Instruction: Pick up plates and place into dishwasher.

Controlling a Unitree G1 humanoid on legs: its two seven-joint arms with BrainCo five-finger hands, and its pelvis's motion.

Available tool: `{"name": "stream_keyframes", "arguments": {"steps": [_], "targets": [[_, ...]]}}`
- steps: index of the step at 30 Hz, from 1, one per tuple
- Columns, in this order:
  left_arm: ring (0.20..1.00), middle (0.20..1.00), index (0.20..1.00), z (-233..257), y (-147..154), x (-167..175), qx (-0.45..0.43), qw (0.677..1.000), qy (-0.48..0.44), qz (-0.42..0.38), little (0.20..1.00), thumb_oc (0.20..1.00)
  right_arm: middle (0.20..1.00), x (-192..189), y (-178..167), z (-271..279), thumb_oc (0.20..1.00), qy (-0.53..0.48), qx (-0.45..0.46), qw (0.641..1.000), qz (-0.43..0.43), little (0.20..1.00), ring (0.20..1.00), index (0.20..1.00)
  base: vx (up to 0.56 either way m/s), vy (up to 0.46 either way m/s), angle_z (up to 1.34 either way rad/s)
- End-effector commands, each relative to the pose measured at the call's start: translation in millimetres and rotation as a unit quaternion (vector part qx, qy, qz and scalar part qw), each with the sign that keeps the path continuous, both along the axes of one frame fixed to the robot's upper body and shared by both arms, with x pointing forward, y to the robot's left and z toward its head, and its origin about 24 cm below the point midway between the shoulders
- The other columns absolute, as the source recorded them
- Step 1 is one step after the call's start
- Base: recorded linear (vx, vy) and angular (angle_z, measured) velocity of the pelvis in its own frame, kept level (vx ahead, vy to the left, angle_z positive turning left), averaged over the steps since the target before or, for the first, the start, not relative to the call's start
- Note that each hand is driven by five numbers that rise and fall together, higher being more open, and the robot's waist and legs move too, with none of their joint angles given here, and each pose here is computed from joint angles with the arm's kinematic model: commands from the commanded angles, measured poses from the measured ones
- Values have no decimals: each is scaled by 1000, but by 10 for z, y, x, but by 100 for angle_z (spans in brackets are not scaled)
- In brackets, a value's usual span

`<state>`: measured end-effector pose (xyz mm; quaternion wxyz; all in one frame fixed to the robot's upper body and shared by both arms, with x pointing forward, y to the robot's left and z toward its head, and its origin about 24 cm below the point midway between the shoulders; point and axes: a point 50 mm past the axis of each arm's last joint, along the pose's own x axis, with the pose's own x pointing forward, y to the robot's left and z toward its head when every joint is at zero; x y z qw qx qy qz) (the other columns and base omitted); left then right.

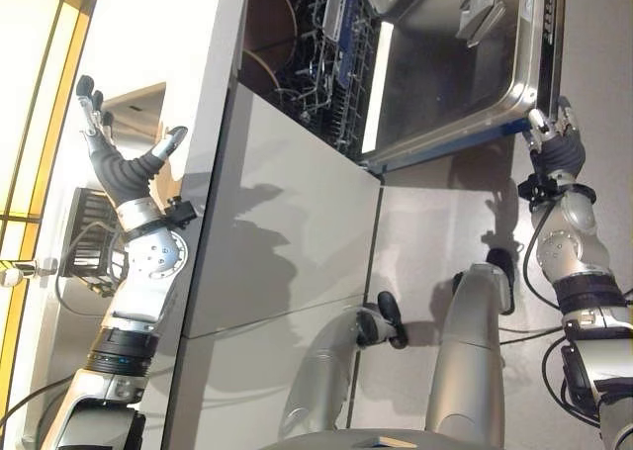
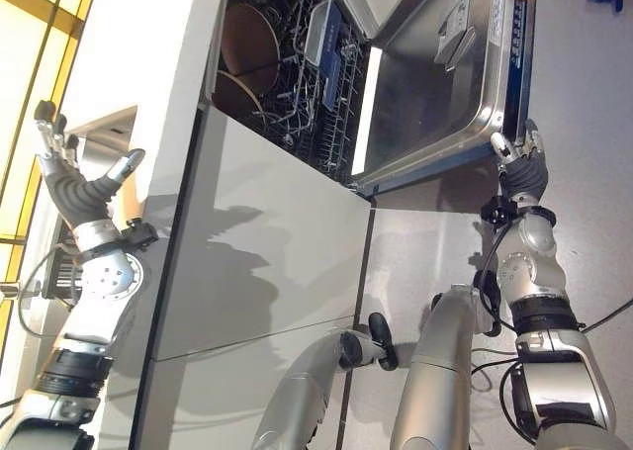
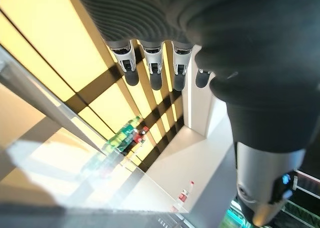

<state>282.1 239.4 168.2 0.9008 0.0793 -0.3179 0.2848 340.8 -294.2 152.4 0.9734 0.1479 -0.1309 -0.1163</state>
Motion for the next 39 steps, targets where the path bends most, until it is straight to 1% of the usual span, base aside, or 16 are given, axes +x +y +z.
{"name": "stream_keyframes", "arguments": {"steps": [1,15,23,31,39], "targets": [[1000,1000,1000,249,111,27,-5,999,-40,13,1000,1000,1000,166,1222,957,1000,-173,-89,955,222,1000,1000,1000,36,-15,10],[1000,1000,1000,264,198,69,7,1000,-22,9,1000,1000,1000,79,1575,930,1000,-188,-109,941,261,1000,1000,1000,84,-43,14],[1000,1000,1000,329,236,82,36,999,-16,7,1000,1000,1000,54,1640,786,1000,-191,-79,943,260,1000,1000,1000,70,-171,40],[1000,1000,1000,476,305,74,89,996,-15,-3,1000,1000,1000,5,1673,604,1000,-197,-36,948,249,1000,1000,1000,61,-259,47],[1000,1000,1000,466,301,58,124,992,0,-21,1000,1000,1000,-37,1688,445,1000,-182,-8,954,237,1000,1000,1000,6,-167,5]]}}
